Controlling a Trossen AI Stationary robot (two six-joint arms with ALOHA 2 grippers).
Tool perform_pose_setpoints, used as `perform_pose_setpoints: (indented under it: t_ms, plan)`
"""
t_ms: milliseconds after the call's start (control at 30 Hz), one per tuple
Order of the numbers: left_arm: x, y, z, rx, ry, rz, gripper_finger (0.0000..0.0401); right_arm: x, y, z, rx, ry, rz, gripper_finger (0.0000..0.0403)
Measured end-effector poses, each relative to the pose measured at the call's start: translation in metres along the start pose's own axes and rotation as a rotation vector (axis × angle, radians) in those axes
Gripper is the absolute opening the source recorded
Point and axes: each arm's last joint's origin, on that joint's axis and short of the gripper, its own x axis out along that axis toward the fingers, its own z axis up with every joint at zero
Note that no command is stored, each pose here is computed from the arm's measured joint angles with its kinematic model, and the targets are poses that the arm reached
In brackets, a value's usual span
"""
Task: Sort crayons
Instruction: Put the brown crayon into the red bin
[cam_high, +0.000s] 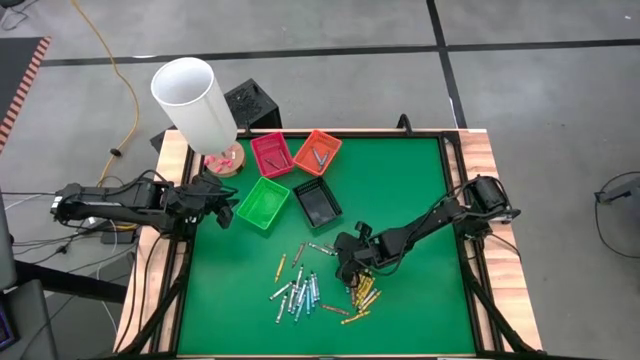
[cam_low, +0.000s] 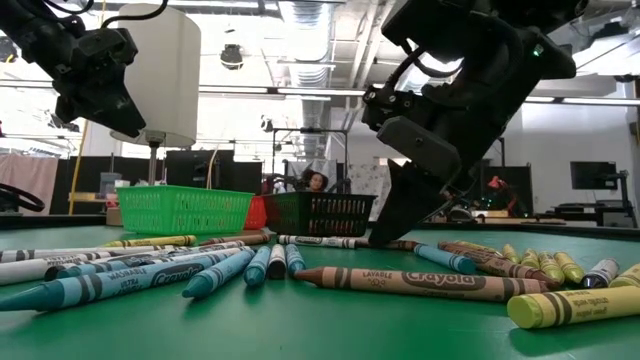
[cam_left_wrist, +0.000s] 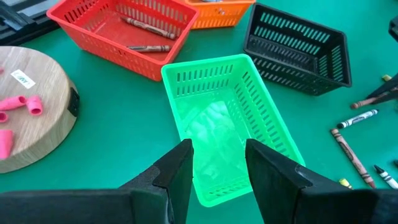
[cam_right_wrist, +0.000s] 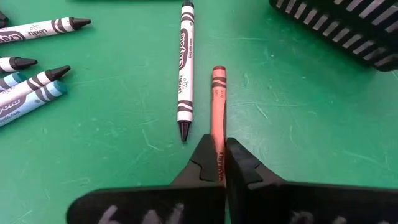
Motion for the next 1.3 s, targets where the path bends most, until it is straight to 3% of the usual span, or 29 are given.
perform_pose_setpoints:
  t_ms: [633, 1033, 1300]
  plan:
    - [0.0, 0.0, 0.0, -0.004, -0.001, 0.0, 0.0137, -0.001, 0.004, 0.005, 0.031, -0.015, 0.019, 0.0002]
    - [0.0, 0.0, 0.0, -0.004, -0.001, 0.001, 0.0137, -0.011, 0.009, 0.028, 0.031, -0.07, 0.049, 0.0002]
    - [0.0, 0.0, 0.0, -0.004, -0.001, 0.001, 0.0137, -0.012, 0.003, 0.057, -0.013, -0.132, 0.044, 0.0001]
